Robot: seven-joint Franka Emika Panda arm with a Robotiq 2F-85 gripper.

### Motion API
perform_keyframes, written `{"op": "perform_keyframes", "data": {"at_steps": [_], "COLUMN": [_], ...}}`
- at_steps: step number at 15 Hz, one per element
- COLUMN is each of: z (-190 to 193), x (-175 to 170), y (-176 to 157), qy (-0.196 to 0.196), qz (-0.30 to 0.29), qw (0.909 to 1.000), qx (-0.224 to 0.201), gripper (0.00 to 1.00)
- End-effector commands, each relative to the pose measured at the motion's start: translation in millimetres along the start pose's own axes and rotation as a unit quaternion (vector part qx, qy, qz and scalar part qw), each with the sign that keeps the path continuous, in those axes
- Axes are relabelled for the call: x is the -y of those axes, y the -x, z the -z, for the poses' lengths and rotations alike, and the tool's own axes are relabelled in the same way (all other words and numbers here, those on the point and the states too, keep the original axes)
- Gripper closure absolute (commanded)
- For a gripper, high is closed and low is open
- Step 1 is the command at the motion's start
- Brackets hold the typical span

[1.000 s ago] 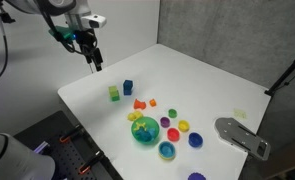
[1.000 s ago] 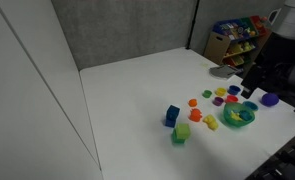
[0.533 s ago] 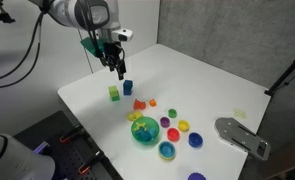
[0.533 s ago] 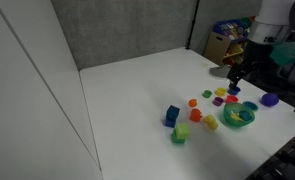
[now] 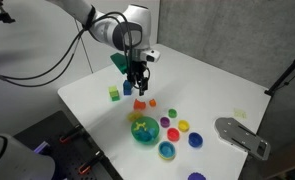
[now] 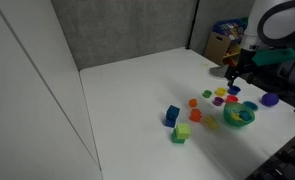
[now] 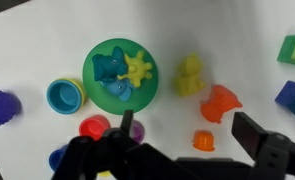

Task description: Place the dark blue cup in the light blue cup

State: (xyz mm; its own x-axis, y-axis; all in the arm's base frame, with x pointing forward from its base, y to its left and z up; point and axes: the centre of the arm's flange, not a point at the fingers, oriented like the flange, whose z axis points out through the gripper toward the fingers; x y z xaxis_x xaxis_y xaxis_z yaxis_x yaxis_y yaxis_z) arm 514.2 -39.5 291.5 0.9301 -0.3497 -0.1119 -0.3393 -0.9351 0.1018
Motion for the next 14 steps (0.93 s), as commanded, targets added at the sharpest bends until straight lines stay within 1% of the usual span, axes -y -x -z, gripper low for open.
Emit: {"op": "perform_keyframes", "data": {"at_steps": [1, 4, 5, 7, 11, 14], "z": [-7.3, -16.0, -16.7, -21.7, -35.8, -51.0], "x": [-41.4, -87.0, -99.3, -123.0, -153.8, -172.4], "y": [-49.4, -76.3, -83.8, -101.1, -139.4, -164.4], "qy": [0.005, 0.011, 0.010, 0.007, -0.017, -0.050], "qz": [-0.046, -0.080, -0.085, -0.075, -0.061, -0.061], "qw": [0.9989, 0.9967, 0.9963, 0.9971, 0.9974, 0.9958], "qx": [0.009, 0.004, 0.001, -0.010, -0.036, -0.046], "gripper": [0.00, 0.00, 0.00, 0.00, 0.00, 0.00]}}
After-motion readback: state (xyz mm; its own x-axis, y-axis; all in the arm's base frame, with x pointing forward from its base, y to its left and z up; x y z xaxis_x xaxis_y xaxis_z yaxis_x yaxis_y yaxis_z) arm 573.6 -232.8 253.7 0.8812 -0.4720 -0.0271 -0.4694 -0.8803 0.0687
